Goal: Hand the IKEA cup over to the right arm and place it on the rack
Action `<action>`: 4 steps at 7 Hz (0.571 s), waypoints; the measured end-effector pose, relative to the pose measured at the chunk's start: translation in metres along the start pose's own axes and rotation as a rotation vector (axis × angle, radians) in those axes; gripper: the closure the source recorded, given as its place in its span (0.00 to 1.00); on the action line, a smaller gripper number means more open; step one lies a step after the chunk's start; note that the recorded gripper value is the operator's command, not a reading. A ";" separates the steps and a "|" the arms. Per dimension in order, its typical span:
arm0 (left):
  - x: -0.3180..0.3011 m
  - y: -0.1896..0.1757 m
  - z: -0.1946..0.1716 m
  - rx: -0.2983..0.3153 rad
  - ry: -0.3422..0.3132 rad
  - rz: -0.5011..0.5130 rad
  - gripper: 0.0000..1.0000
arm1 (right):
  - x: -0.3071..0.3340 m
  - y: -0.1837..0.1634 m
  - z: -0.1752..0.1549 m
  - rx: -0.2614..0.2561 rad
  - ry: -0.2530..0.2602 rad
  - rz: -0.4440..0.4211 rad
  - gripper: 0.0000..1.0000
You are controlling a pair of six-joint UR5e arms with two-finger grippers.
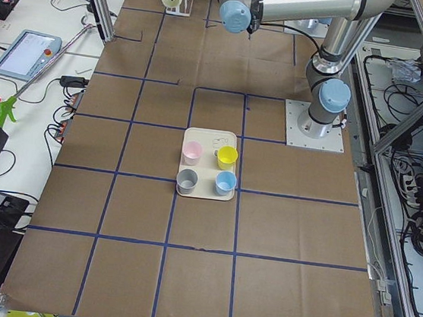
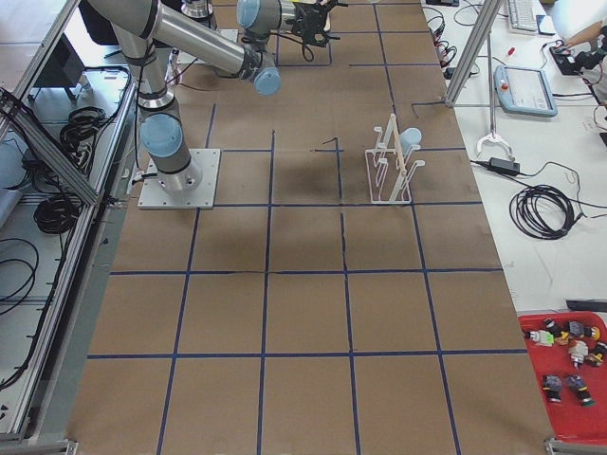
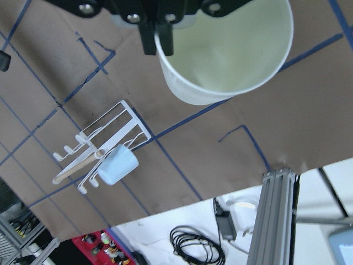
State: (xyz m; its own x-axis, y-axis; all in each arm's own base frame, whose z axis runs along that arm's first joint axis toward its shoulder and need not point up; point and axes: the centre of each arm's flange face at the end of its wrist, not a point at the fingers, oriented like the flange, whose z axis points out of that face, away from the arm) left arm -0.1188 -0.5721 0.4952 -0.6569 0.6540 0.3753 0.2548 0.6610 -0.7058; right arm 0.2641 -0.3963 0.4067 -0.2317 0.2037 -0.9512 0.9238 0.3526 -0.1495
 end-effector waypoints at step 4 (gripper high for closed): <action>0.018 0.099 0.052 0.264 0.127 0.226 0.96 | 0.006 0.002 0.008 -0.015 0.065 0.310 0.00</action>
State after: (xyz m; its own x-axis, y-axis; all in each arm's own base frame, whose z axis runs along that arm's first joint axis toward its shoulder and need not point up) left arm -0.1420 -0.5140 0.4004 -0.5075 0.8241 0.2517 0.1811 0.3876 -0.9039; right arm 0.2676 -0.4019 0.3982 0.0410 0.3616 -0.9314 0.9489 0.2779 0.1497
